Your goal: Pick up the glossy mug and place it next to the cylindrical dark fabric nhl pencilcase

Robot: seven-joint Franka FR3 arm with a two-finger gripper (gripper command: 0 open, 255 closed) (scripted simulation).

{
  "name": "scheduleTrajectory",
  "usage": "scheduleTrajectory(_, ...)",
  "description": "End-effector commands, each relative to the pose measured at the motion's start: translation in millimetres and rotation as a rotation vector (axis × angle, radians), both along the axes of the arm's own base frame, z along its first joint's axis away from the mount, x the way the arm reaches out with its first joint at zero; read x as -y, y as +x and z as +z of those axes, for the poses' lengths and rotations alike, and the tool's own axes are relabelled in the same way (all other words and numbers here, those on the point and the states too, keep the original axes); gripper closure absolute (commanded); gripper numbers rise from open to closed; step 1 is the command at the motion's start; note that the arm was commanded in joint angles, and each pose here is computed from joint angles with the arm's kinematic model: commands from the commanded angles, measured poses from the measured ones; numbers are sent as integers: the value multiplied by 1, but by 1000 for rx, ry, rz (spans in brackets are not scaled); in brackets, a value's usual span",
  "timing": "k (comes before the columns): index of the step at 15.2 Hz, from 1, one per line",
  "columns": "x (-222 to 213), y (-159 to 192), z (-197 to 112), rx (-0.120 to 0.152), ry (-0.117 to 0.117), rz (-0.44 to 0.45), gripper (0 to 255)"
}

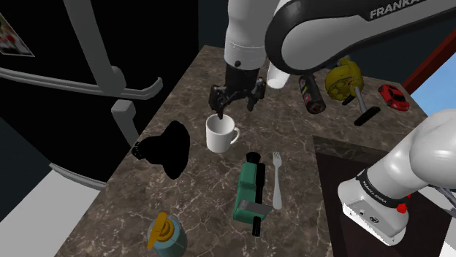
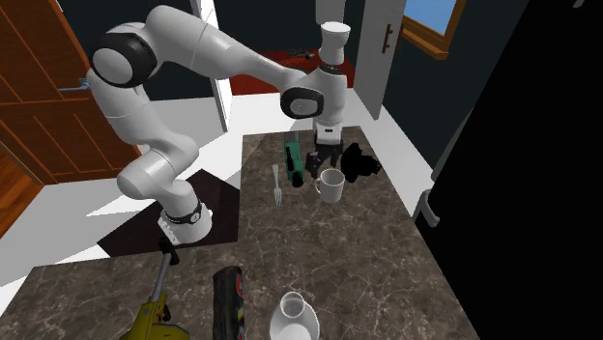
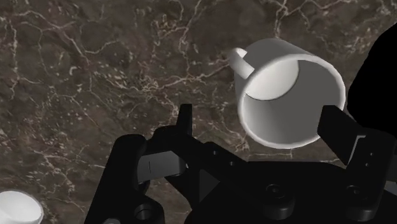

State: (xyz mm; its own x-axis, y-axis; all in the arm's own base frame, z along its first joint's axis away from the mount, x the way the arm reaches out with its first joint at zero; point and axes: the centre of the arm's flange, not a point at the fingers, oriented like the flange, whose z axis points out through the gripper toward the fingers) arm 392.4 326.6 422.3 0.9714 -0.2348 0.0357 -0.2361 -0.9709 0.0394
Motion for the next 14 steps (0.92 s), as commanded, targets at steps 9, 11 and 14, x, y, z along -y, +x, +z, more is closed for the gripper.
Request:
scheduleTrajectory(9, -75, 25, -49, 9, -12, -38, 0)
scheduleTrajectory(11, -74, 25, -59, 9, -12, -38, 0)
scheduleTrajectory(14, -73, 26, -73, 9, -12, -38, 0)
